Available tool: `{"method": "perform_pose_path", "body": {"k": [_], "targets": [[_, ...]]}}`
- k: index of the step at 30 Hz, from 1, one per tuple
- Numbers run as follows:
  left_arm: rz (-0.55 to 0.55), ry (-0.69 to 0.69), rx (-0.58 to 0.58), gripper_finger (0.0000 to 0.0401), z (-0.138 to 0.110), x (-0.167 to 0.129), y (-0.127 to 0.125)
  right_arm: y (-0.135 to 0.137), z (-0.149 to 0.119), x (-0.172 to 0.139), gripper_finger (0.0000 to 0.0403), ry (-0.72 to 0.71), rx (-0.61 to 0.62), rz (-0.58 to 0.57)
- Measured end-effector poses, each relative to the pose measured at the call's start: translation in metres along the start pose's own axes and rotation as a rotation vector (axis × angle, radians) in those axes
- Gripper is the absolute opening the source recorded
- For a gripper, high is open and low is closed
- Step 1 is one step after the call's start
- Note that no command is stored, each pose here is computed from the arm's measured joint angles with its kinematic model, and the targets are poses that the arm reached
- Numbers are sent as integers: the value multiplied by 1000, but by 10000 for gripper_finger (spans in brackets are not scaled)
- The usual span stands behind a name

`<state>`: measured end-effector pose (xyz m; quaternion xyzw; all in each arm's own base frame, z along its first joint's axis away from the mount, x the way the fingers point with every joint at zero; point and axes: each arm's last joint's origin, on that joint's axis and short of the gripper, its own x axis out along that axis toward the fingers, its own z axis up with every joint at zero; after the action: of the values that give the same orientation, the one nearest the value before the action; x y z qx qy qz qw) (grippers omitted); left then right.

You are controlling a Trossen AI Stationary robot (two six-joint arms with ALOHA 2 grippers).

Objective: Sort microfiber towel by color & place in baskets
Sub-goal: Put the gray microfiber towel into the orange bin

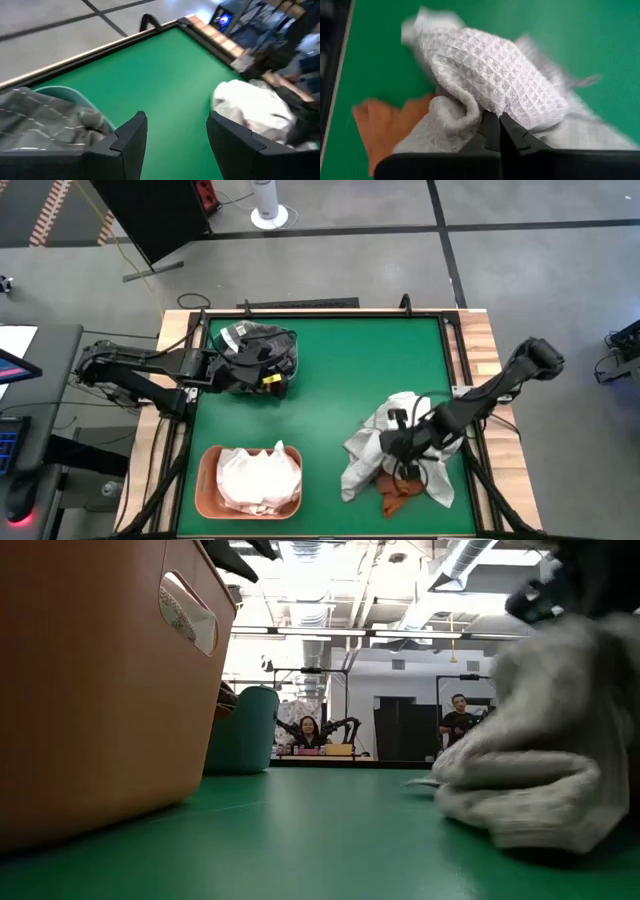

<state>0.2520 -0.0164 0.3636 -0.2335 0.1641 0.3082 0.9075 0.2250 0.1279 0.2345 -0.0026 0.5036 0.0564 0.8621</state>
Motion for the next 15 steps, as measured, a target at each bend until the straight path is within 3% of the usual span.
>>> {"method": "perform_pose_path", "body": {"k": [3,9,15], "targets": [[-66,11,-14,194,1,-3,-5,-13,4,-24,14,-98,50,-8],[-199,-36,82,194,-5,-7,-28,-36,14,-73,14,-312,158,-56],[-228,-66,136,194,-13,4,-44,-52,25,-110,17,-484,244,-117]]}}
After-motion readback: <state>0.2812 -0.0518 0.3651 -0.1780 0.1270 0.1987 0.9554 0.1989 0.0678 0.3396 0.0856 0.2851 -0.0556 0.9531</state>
